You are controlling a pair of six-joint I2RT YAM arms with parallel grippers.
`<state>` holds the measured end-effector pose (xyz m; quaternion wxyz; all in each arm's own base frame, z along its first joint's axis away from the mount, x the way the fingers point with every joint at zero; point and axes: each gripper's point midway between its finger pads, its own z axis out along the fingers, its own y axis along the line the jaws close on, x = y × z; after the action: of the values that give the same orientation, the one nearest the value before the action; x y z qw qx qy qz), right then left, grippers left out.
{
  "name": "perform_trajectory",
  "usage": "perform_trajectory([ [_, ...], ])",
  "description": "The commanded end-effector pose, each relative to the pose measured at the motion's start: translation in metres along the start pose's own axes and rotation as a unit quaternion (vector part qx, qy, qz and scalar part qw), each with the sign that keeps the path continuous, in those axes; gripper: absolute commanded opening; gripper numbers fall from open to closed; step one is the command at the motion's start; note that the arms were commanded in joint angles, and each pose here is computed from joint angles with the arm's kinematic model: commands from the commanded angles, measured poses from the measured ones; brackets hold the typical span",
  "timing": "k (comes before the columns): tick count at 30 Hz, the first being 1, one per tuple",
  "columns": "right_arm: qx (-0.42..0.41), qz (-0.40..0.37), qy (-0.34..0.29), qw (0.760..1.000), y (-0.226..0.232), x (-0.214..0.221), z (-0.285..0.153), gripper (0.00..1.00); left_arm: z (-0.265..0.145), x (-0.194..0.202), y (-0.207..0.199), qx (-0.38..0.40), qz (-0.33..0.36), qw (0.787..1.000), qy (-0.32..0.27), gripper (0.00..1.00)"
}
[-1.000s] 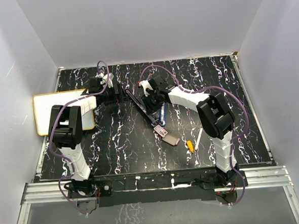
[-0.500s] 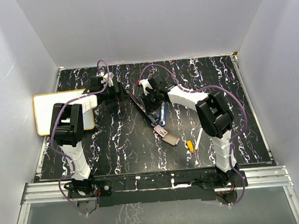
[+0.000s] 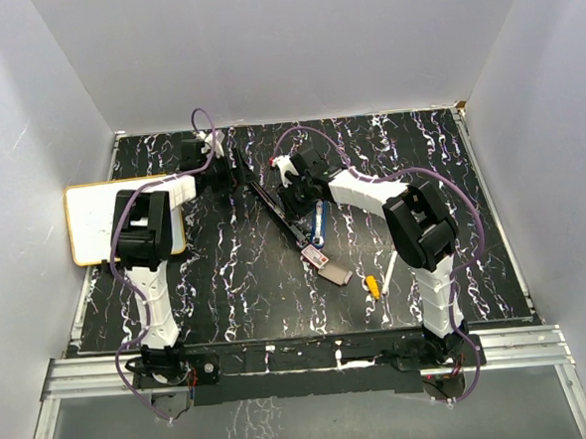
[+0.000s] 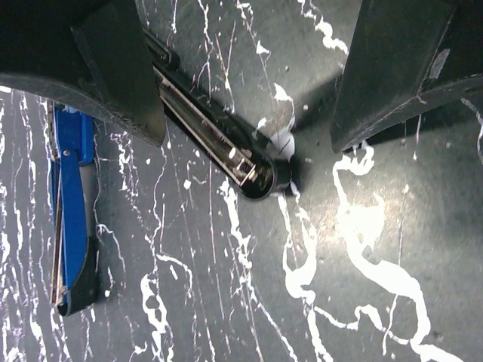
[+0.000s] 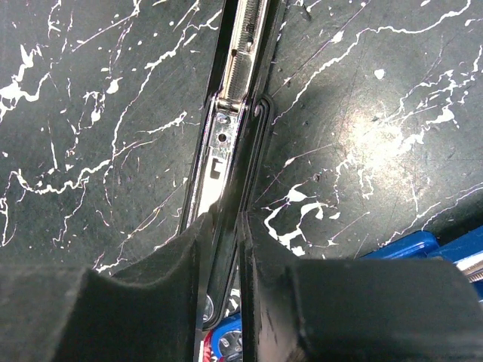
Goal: Load the staples into the stapler
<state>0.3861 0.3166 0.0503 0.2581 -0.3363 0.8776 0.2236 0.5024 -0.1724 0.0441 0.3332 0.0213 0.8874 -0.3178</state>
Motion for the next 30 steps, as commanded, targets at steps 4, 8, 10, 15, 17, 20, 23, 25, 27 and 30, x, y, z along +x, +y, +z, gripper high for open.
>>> perform_trajectory([
  [4, 0.041, -0.006, 0.017, 0.999, -0.021, 0.023, 0.012, 0.21, 0.020, -0.005, -0.016, 0.050, -0.027, 0.998, 0.008, 0.85],
  [8, 0.044, -0.007, 0.019, 0.999, -0.022, 0.028, 0.013, 0.20, 0.032, 0.005, -0.020, 0.074, -0.041, 0.996, 0.019, 0.81],
  [10, 0.045, -0.008, 0.023, 0.999, -0.023, 0.032, 0.015, 0.19, 0.035, 0.007, -0.024, 0.094, -0.048, 0.994, 0.021, 0.76],
  [15, 0.057, -0.012, 0.029, 0.998, -0.029, 0.039, 0.017, 0.17, 0.031, 0.006, -0.044, 0.163, -0.037, 0.986, 0.016, 0.63],
  [17, 0.059, -0.008, 0.030, 0.998, -0.032, 0.042, 0.018, 0.17, 0.026, 0.002, -0.051, 0.183, -0.023, 0.983, 0.005, 0.60],
  [20, 0.058, -0.003, 0.031, 0.998, -0.036, 0.045, 0.018, 0.15, 0.019, -0.004, -0.058, 0.211, -0.016, 0.977, -0.009, 0.56],
  [23, 0.058, 0.000, 0.034, 0.998, -0.038, 0.048, 0.020, 0.15, 0.012, -0.009, -0.065, 0.241, -0.011, 0.970, -0.017, 0.51],
  [25, 0.057, 0.001, 0.035, 0.998, -0.039, 0.049, 0.021, 0.15, 0.005, -0.015, -0.072, 0.263, 0.001, 0.964, -0.029, 0.49],
  [27, 0.058, 0.002, 0.037, 0.998, -0.040, 0.051, 0.021, 0.15, -0.001, -0.021, -0.080, 0.283, 0.014, 0.958, -0.039, 0.47],
  [30, 0.058, 0.002, 0.036, 0.998, -0.041, 0.051, 0.021, 0.14, -0.006, -0.029, -0.089, 0.300, 0.026, 0.953, -0.044, 0.46],
])
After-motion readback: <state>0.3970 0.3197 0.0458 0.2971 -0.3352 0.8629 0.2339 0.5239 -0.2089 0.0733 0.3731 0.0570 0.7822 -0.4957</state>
